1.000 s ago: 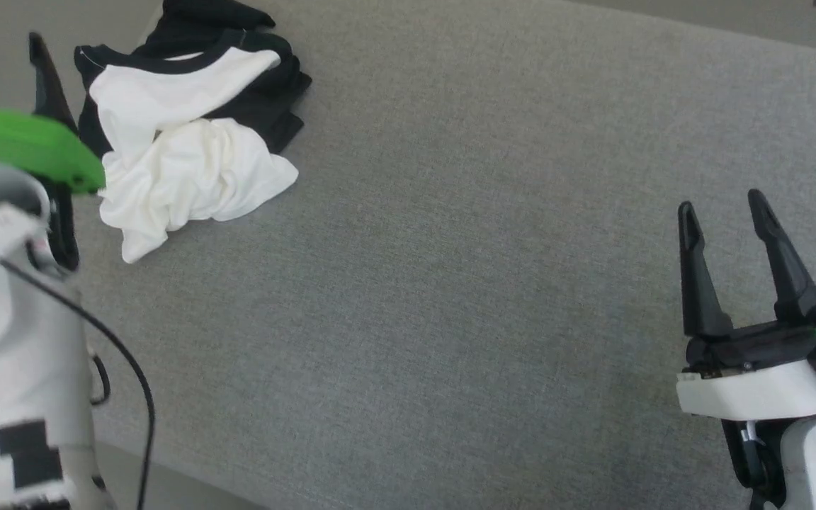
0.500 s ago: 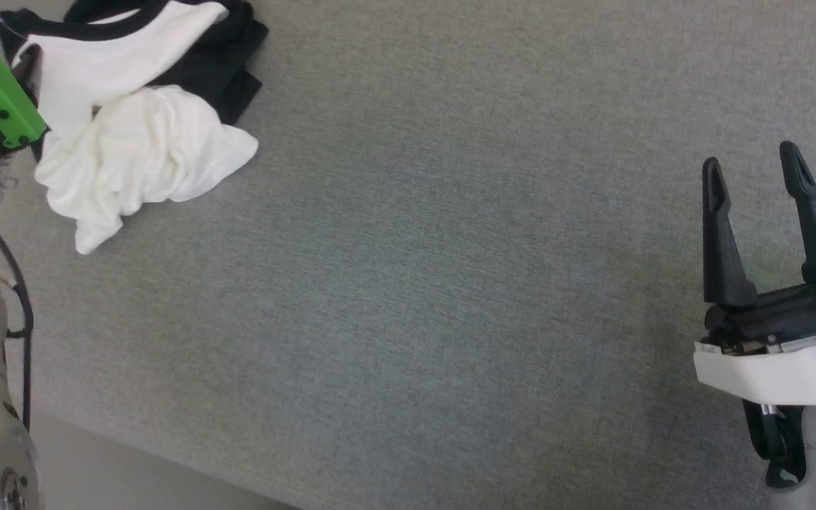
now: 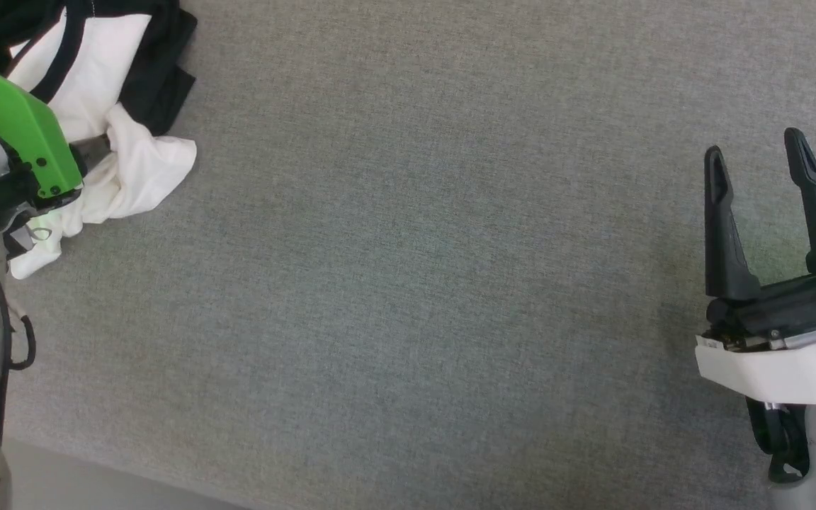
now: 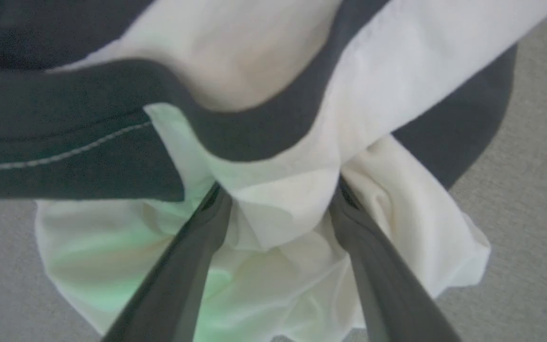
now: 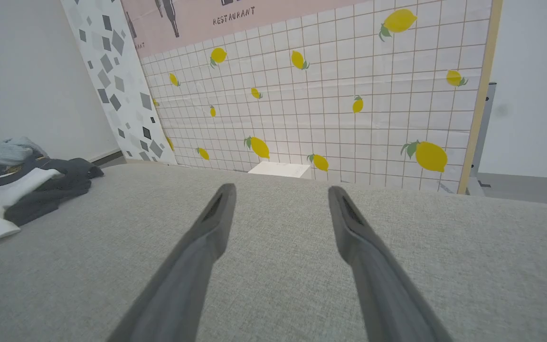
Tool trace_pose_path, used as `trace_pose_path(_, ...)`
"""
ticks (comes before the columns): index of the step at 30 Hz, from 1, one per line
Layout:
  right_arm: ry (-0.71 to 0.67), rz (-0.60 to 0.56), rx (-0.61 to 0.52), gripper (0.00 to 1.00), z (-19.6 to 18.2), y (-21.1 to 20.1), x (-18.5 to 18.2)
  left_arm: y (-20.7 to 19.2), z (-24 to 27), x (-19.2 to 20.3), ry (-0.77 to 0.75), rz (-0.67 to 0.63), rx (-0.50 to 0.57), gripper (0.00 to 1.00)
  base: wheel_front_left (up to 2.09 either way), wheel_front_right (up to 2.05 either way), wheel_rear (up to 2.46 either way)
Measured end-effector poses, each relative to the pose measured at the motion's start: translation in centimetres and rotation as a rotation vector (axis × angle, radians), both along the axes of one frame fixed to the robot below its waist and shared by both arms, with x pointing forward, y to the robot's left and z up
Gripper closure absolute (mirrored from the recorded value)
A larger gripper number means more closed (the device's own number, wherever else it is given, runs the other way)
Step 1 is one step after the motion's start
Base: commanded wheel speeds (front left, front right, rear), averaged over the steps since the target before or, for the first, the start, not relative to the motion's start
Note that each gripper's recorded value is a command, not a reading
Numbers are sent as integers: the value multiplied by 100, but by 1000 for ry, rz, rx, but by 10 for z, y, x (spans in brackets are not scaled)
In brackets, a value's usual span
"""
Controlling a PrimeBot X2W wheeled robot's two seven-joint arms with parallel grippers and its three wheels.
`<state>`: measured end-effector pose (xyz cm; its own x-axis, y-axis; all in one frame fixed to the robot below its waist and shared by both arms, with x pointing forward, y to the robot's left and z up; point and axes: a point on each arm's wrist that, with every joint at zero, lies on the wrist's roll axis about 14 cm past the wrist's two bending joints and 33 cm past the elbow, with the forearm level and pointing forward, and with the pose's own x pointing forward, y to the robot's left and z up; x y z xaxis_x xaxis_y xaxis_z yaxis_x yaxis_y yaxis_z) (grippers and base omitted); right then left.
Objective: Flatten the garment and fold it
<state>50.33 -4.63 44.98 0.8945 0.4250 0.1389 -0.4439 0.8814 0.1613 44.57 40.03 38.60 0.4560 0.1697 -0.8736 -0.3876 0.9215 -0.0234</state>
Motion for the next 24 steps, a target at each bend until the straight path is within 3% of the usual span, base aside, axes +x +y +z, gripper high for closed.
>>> trace_pose_path(1, -1, 1, 0, 0, 1, 0, 0, 0, 0, -1, 3, -1, -1, 72, 0, 0, 0)
trace_pose_path(2, -3, 2, 0, 0, 1, 1, 0, 1, 0, -3, 7, -5, 3, 100, 0, 0, 0)
trace_pose_path(10, -31, 4, 5, 0, 18, 4, -4, 26, 31, -7, -57, -42, 126, 100, 0, 0, 0)
trace_pose_path(18, -56, 9, 36, 0, 45, 13, -20, 28, 127, 23, -303, -163, 267, 100, 0, 0, 0)
trace_pose_path(24, -91, 3, 45, 0, 70, 13, -35, 5, 224, 37, -506, -306, 385, 100, 0, 0, 0)
